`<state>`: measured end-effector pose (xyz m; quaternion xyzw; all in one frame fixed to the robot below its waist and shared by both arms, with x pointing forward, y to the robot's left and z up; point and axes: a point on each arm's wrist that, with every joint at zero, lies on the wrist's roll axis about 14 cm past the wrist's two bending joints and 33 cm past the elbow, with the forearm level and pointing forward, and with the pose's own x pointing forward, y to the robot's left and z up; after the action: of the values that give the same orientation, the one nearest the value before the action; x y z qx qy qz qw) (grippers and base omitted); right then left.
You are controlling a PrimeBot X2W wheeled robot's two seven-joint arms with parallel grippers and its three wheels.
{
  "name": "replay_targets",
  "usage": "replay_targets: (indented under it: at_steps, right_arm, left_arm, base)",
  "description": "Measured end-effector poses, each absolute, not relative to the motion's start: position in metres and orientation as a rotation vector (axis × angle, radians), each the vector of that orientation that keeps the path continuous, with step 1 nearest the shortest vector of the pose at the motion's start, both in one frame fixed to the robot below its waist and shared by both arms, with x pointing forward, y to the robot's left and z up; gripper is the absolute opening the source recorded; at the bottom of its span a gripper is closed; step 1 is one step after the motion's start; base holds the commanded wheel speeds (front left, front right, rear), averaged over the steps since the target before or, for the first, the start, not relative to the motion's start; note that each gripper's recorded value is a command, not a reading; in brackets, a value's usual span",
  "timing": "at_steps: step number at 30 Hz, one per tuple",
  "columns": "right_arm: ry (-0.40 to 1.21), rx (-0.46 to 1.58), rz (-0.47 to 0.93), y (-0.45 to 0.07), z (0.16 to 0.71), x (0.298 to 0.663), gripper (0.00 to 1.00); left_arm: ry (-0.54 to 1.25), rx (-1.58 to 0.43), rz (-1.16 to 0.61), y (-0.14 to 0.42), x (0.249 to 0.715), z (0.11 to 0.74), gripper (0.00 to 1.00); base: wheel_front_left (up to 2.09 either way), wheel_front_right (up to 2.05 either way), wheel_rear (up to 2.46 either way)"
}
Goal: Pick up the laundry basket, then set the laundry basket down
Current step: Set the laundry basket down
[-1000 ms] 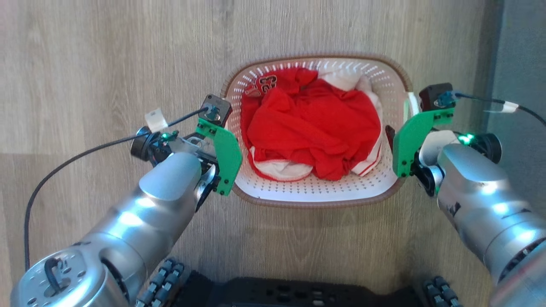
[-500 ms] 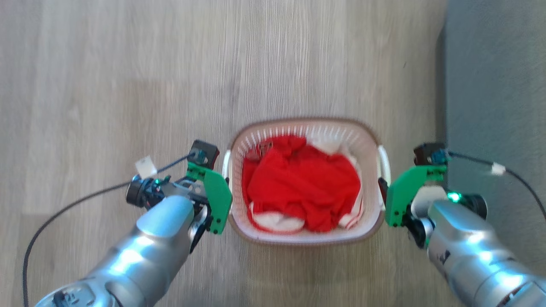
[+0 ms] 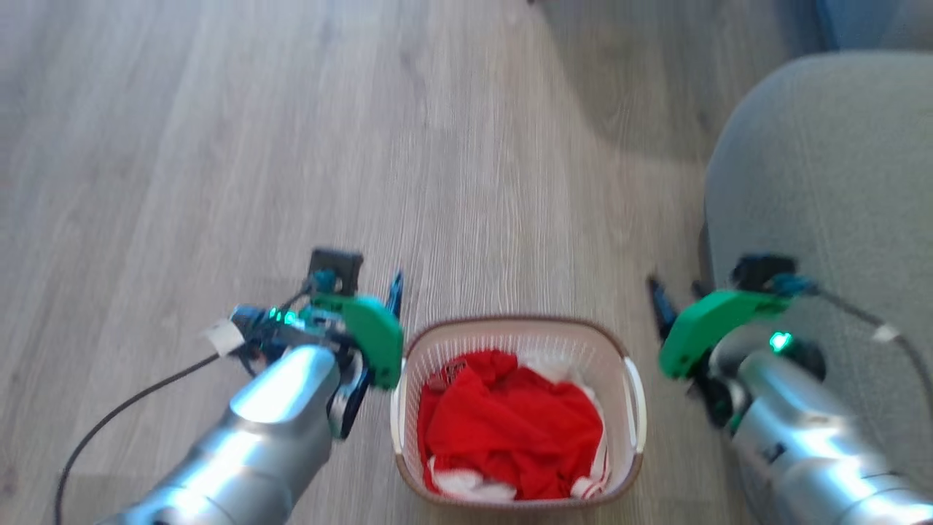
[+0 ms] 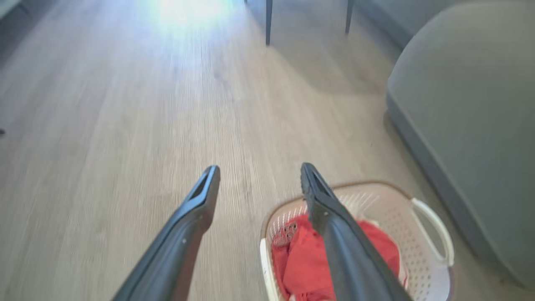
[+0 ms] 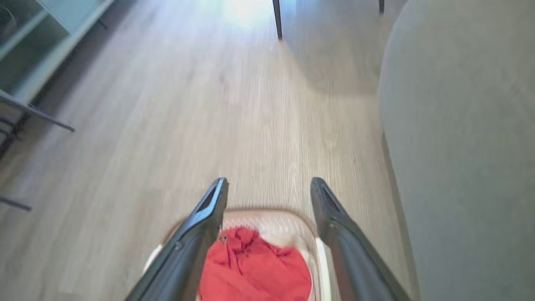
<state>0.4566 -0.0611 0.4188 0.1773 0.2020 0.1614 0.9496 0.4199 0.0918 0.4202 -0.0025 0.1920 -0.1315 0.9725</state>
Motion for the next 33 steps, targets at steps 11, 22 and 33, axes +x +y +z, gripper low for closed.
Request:
replay_targets:
  at_steps: [11,22,33]
  right_arm:
    - [0.009,0.394,0.339,-0.073,0.511,0.434,1.00]
    - [-0.218,0.310,0.339,-0.083,0.568,0.401,1.00]
    - [-0.145,0.333,0.260,-0.107,0.538,0.377,1.00]
  left_arm:
    - [-0.064,-0.104,-0.074,0.127,0.395,0.528,1.00]
    - [-0.187,-0.135,-0.052,0.135,0.365,0.551,1.00]
    - [-0.119,-0.169,-0.065,0.133,0.347,0.526,1.00]
  base:
    - [0.00,0.00,0.00]
    - [0.00,0.00,0.00]
    - [0.00,0.00,0.00]
